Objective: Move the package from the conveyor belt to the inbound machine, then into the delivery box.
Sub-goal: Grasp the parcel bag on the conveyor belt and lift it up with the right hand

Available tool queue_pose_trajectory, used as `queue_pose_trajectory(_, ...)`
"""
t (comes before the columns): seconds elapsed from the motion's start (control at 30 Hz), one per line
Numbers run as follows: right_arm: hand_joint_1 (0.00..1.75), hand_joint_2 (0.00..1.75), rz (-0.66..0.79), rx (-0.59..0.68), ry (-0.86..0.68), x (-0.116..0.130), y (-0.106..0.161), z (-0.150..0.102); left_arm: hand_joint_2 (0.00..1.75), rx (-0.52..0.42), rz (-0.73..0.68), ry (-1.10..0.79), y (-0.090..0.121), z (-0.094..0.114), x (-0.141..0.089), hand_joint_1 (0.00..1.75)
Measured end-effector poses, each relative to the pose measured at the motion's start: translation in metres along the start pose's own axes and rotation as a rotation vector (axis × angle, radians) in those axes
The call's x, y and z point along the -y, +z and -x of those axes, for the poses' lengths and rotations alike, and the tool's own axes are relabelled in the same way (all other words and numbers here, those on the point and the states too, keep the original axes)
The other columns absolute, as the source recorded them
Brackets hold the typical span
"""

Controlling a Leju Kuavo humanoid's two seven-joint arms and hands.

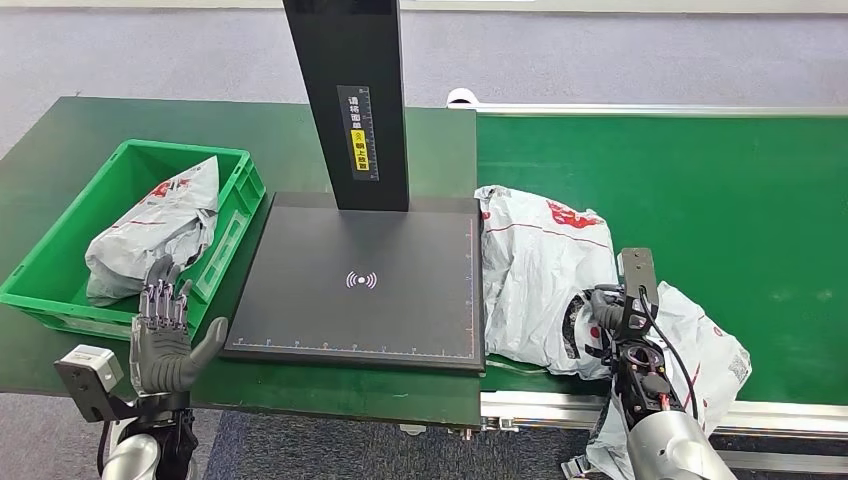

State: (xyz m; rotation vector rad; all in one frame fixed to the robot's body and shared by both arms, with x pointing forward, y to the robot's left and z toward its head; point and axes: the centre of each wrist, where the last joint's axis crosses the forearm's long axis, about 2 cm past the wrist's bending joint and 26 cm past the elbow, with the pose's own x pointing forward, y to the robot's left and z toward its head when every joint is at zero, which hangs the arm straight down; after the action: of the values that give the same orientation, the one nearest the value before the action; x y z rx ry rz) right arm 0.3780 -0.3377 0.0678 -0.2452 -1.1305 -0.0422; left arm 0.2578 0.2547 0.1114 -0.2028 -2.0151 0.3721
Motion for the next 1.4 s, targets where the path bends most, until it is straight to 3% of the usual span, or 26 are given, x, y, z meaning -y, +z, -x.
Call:
queue_pose_trajectory(0.27,1.75,1.75,0.031,0.014,0.021,0.001,0.0,0.0,1.75,-0.001,-0.002,-0.001,0.0,0.0,-0.001,0.0)
queue_pose_trajectory(0.4,0.0,1.75,0.04,0.041,0.025,0.0,0.0,0.0,1.75,0.002,-0.004,-0.002,0.0,-0.001,-0.001,0.0)
queue_pose_trajectory(0.7,0.0,1.75,-0.007,0.129,-0.05,-0.008,0.0,-0.011,1.75,0.0,-0.01,-0.007,0.002,-0.001,-0.003,0.0)
queue_pose_trajectory(0.93,0.0,1.75,0.027,0.183,-0.023,-0.008,0.001,-0.016,1.75,-0.002,-0.018,-0.016,0.004,-0.001,-0.006,0.0)
queue_pose_trajectory(1.1,0.0,1.75,0.191,0.302,0.182,-0.007,0.01,-0.053,1.75,-0.003,-0.032,-0.028,0.013,-0.004,-0.008,0.0)
queue_pose_trajectory(1.23,0.0,1.75,0.217,0.386,0.198,-0.008,0.019,-0.076,1.75,-0.001,-0.035,-0.03,0.015,-0.006,-0.009,0.0)
queue_pose_trajectory(1.4,0.0,1.75,0.222,0.436,0.198,-0.01,0.025,-0.083,1.75,0.003,-0.035,-0.031,0.016,-0.007,-0.009,0.0)
